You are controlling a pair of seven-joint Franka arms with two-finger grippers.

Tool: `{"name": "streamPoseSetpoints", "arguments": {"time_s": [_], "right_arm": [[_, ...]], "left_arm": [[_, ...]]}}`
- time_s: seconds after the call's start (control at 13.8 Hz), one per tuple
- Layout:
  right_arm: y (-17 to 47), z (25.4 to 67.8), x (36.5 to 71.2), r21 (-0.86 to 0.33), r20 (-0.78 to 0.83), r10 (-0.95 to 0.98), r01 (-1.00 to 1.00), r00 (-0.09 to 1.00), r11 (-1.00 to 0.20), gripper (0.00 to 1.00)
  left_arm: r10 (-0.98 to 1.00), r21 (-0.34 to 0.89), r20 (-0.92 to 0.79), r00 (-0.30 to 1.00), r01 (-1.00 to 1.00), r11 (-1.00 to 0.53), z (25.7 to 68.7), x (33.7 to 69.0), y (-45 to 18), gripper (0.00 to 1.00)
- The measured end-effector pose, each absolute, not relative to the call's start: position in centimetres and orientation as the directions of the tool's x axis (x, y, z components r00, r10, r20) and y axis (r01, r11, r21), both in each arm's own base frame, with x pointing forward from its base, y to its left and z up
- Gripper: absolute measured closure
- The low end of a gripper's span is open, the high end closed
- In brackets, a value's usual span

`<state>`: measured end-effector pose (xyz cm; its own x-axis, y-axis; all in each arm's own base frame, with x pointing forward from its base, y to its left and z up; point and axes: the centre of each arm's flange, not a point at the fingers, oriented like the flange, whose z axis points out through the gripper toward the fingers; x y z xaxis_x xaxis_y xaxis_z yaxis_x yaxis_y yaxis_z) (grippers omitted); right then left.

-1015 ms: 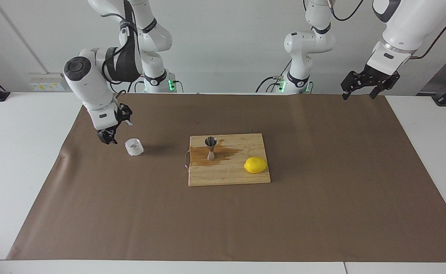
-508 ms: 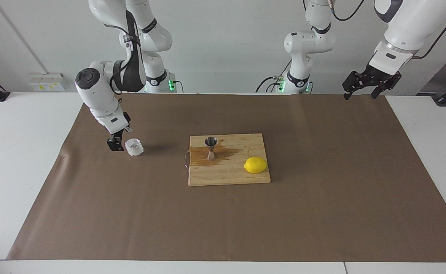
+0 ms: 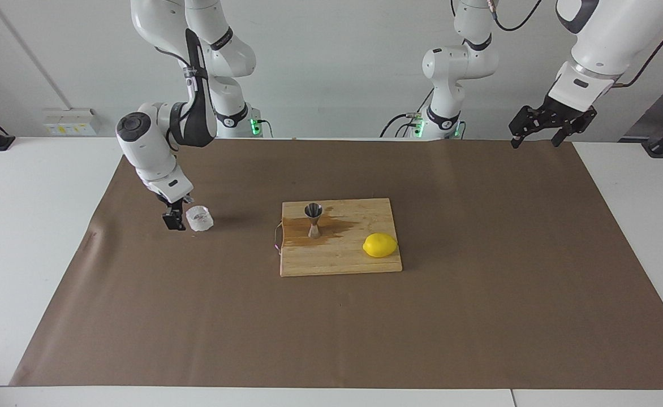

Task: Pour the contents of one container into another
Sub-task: 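Reach the right gripper to the clear glass and grasp it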

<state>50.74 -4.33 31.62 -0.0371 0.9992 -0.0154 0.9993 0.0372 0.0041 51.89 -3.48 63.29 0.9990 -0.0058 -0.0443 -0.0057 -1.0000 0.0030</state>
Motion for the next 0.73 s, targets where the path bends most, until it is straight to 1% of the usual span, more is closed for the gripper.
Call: {"name": "streamPoseSetpoints", "arguments": {"time_s": [0.29,0.73], "right_arm": [[-3.6,29.5,50.6,0.024,-0.015,0.998,0.998,-0.058,0.058,0.0],[-2.1,28.8,50.2,0.032,0.019,0.998,0.998,-0.055,0.055,0.0]], "left_arm": [[-0.006,0.003,-0.045,0.999,-0.006,-1.0,63.3,51.9,-3.5,0.0],[-0.006,0.003,-0.045,0.999,-0.006,-1.0,63.3,51.9,-3.5,0.0]]}}
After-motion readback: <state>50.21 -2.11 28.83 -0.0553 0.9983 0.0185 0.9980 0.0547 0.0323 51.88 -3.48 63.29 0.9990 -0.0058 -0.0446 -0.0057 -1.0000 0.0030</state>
